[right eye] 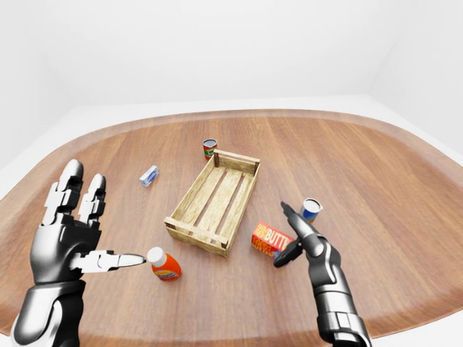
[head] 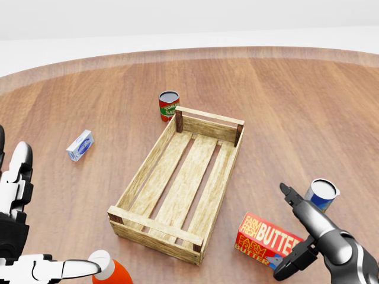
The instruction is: Pick up the butter and put it in the tray.
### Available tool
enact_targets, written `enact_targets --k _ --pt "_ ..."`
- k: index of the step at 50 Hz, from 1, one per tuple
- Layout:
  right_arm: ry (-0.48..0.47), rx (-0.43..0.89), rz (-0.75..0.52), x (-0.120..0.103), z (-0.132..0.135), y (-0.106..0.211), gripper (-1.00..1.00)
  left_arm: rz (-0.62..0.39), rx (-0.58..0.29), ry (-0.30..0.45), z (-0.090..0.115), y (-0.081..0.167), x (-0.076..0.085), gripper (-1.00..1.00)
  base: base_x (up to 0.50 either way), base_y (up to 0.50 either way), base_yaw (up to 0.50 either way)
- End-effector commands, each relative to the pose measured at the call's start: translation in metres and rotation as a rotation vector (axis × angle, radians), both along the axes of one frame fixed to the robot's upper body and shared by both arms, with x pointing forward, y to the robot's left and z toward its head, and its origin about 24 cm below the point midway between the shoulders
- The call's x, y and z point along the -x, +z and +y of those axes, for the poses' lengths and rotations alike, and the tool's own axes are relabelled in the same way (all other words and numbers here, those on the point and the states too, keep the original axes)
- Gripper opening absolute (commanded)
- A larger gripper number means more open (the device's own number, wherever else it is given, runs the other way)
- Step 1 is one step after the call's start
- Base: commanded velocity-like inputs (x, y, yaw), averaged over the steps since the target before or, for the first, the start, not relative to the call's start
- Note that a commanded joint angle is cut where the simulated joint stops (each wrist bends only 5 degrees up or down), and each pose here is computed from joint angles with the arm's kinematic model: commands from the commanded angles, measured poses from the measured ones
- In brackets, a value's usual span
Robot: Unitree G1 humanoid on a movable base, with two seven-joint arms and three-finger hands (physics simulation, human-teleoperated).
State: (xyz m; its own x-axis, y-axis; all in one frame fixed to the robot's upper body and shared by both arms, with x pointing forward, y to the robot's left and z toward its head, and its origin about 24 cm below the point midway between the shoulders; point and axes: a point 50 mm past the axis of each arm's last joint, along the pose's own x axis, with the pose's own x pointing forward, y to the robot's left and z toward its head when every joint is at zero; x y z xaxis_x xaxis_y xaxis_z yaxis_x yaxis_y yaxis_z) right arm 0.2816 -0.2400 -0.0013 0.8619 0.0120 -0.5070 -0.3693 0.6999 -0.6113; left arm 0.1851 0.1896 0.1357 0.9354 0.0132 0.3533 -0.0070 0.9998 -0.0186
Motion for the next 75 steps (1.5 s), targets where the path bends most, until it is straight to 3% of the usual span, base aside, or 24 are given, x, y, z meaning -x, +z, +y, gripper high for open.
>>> enact_targets --k 1,38,75 --pt "-0.03 -0.003 0.044 0.001 -0.005 -0.011 0.98 0.001 0.0 0.001 0.0 0.0 -0.001 1.0 0.0 0.0 0.0" --pt "-0.147 -0.005 0.184 0.0 -0.014 -0.043 0.98 0.001 0.001 0.002 0.001 -0.001 -0.002 1.0 0.0 0.0 0.0" --pt "-0.202 0.02 0.252 -0.008 -0.018 -0.047 0.98 0.001 0.003 0.003 0.001 0.0 -0.002 1.0 0.0 0.0 0.0"
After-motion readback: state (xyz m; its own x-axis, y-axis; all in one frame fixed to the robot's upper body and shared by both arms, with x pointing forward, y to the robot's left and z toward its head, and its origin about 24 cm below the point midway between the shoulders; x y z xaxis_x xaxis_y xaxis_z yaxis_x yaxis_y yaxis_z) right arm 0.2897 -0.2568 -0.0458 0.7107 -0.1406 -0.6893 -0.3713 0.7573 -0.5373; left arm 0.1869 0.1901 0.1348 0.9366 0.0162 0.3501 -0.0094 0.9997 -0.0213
